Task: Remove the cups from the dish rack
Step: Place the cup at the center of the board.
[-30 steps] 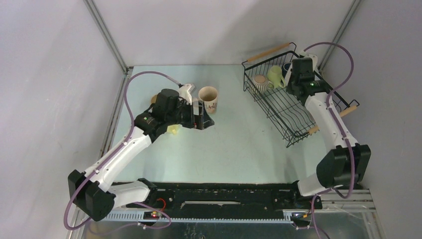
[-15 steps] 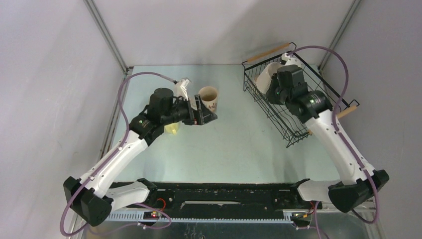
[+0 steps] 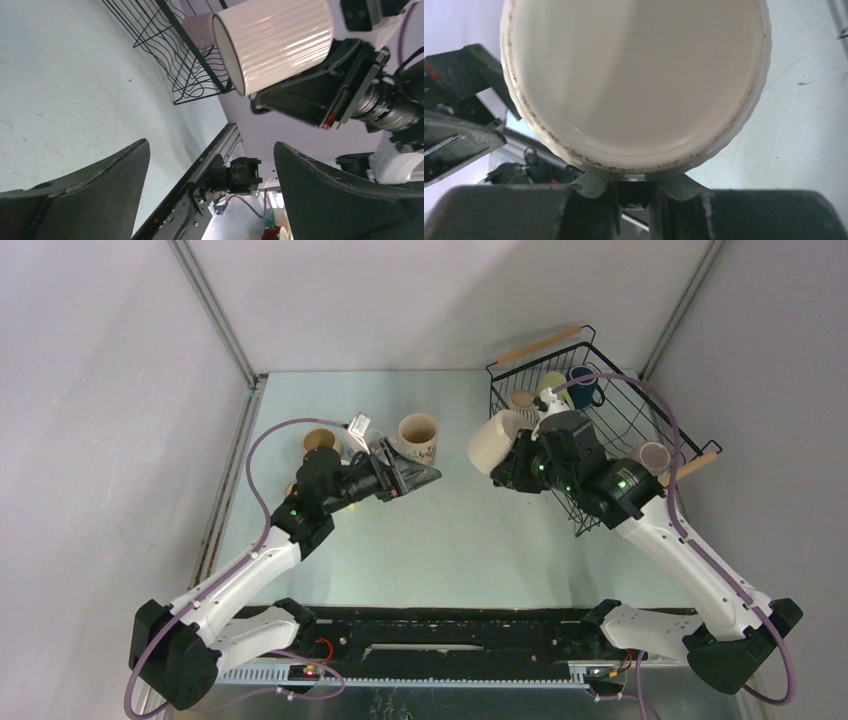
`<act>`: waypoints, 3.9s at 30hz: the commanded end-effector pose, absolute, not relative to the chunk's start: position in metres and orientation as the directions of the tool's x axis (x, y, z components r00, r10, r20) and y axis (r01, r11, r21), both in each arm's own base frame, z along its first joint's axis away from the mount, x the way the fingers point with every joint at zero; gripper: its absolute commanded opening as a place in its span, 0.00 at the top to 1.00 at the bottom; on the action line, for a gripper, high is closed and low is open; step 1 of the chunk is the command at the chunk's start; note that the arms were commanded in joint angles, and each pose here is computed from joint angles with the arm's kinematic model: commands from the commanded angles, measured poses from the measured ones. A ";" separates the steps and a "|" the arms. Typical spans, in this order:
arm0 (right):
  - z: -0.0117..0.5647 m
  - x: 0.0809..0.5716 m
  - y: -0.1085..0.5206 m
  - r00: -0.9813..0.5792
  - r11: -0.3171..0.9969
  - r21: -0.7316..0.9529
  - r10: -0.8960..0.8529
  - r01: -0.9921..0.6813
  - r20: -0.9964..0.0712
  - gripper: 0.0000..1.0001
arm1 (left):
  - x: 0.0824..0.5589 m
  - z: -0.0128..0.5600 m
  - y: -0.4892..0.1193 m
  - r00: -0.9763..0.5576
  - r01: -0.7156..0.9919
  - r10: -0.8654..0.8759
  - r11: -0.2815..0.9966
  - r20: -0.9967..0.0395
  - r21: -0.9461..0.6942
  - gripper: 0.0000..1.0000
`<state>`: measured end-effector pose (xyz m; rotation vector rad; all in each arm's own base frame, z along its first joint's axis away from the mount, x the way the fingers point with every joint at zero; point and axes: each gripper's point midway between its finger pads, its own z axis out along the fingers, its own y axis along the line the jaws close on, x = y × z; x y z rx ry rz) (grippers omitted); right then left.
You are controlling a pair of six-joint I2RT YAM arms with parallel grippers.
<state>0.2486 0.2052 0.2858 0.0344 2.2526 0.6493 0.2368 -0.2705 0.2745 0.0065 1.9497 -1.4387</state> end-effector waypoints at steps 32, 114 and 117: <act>0.372 0.208 0.316 -0.808 0.326 0.840 0.273 -0.433 -0.522 1.00 | 0.211 0.415 -0.268 -0.874 0.414 -0.438 -0.447 -0.210 -0.793 0.59; 0.284 0.247 0.198 -0.640 0.796 0.559 0.307 -0.233 -0.704 0.00 | 0.355 0.131 -0.211 -0.821 0.132 0.036 0.983 -0.570 -0.128 1.00; 0.282 0.246 0.197 -0.644 0.798 0.557 0.304 -0.230 -0.702 0.00 | 0.359 0.124 -0.212 -0.830 0.132 0.047 0.985 -0.556 -0.114 1.00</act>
